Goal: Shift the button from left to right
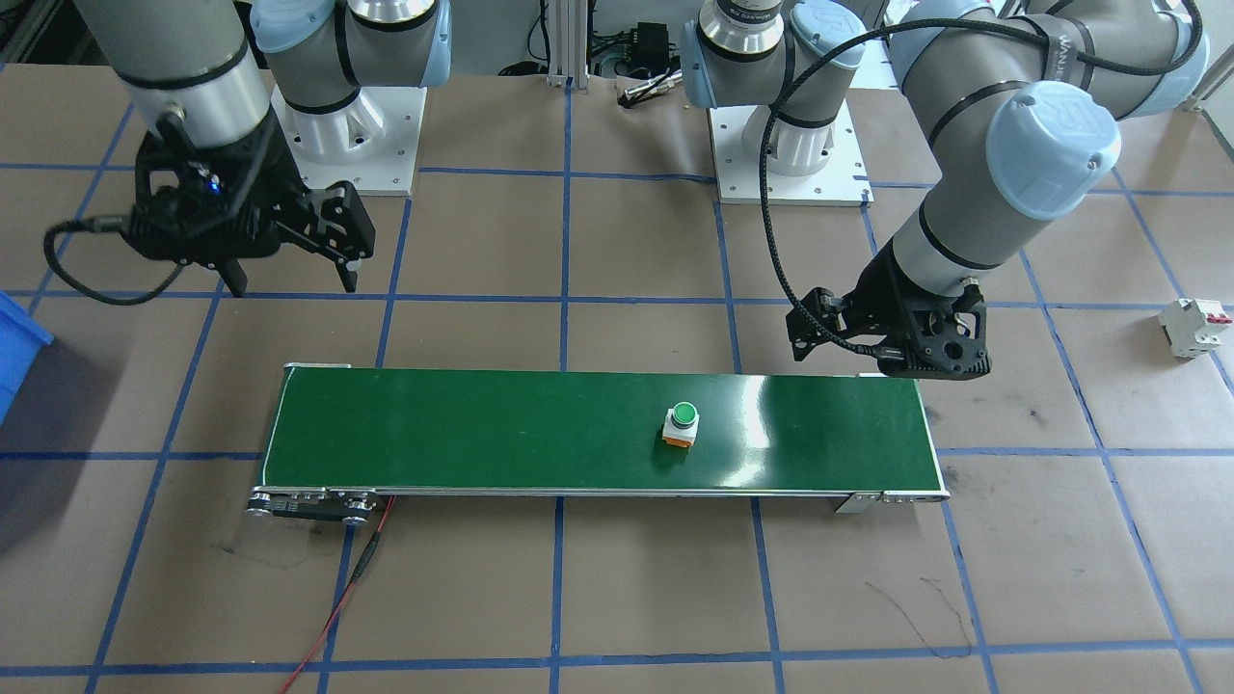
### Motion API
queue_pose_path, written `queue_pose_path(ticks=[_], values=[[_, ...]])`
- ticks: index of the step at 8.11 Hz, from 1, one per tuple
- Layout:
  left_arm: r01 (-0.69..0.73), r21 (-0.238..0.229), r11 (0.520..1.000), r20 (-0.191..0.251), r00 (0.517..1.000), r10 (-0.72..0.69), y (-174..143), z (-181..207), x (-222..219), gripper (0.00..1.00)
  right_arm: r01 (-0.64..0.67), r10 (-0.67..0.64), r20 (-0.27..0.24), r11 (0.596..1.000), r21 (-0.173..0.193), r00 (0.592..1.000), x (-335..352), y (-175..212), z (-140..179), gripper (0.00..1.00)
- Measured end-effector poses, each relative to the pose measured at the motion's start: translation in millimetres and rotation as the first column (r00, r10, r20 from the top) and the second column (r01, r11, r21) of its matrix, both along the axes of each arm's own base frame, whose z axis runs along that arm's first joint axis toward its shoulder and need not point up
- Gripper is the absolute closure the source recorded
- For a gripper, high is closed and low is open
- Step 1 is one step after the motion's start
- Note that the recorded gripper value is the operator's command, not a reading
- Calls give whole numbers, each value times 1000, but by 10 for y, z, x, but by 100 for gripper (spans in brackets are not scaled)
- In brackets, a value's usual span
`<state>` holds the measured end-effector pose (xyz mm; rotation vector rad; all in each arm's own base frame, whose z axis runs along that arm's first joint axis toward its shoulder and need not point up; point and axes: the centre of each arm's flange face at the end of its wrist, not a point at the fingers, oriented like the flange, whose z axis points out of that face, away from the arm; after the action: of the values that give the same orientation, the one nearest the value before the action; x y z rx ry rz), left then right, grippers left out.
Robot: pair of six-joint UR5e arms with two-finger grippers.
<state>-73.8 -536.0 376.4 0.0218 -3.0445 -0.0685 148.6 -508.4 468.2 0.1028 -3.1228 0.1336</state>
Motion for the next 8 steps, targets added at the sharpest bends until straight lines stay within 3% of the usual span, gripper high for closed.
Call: queue_pose_path(ticks=[4, 8], values=[[11, -1, 1000, -1, 1000, -11, 10, 0, -13, 0, -2, 3, -19, 998, 70, 1000, -3, -419, -888, 0], [15, 0, 1000, 2, 1000, -15, 43, 28, -39, 0, -1, 2, -20, 997, 76, 1000, -1, -559, -1326, 0]])
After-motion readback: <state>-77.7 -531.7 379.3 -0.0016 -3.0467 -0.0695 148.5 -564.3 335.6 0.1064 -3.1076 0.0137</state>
